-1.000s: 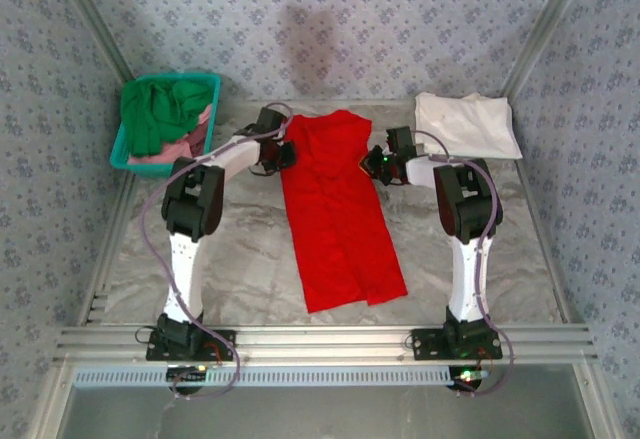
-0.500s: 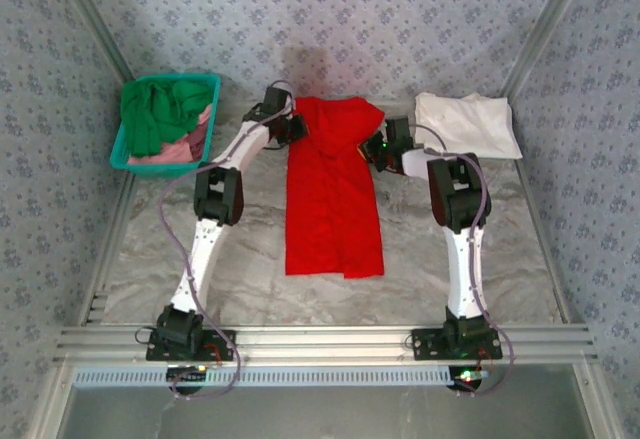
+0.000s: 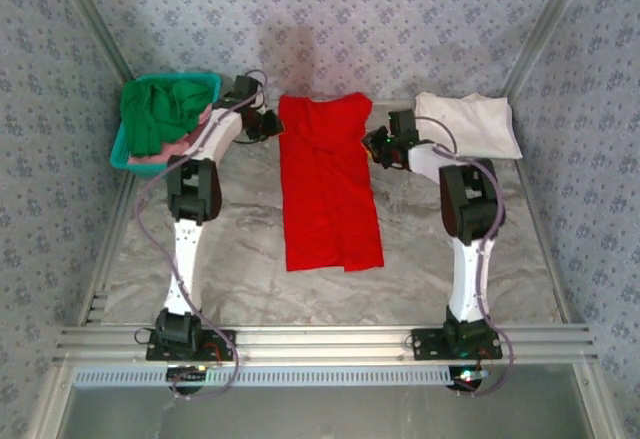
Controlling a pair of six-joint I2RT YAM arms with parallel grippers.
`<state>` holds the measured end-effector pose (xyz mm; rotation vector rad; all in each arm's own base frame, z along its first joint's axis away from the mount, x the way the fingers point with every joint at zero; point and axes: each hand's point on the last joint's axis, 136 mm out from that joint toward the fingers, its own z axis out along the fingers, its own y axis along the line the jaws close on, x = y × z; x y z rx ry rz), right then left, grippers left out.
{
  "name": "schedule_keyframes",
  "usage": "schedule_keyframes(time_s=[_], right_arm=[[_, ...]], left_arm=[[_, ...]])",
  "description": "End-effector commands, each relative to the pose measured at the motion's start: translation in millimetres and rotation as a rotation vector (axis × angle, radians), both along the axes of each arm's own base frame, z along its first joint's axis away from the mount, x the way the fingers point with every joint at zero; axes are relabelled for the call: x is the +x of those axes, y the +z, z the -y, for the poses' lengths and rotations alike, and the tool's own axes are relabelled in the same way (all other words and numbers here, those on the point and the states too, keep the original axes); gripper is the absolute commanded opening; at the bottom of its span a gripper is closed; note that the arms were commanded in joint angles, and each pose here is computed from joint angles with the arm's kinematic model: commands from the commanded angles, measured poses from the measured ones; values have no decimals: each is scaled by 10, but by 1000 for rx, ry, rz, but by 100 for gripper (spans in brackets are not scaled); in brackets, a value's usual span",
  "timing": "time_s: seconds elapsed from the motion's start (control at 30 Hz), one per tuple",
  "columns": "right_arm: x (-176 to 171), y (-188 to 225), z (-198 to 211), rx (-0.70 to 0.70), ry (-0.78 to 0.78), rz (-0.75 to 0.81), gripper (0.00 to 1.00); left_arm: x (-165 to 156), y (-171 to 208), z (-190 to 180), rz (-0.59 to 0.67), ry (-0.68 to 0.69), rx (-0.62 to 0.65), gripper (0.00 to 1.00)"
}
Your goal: Fold and stack the t-shirts
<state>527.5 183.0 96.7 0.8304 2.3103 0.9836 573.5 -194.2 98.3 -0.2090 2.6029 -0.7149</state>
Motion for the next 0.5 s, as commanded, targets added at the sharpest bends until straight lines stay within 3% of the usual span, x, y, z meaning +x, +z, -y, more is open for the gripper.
schedule_keyframes(time_s=[0.0,0.07,0.13,0.33,0.47], right_arm=[[-476,577,-86,-115,159,131,31],[-784,554,-84,-153,232,135,32],[-1278,264,-37,-199,326,81,31],[-2417,-220,135,-150,471,-55,33],[-2769,-285,132,-95,513,-103,37]], left_arm=[[-451,1039,175,233,-33,-114,38],[-833,1045,83,257,20,-163,44],[-1297,892,50,239,22,-195,49],[-2686,55,147,-80,-92,-186,49],[-3292,-112,390,-194,-189,-173,49]])
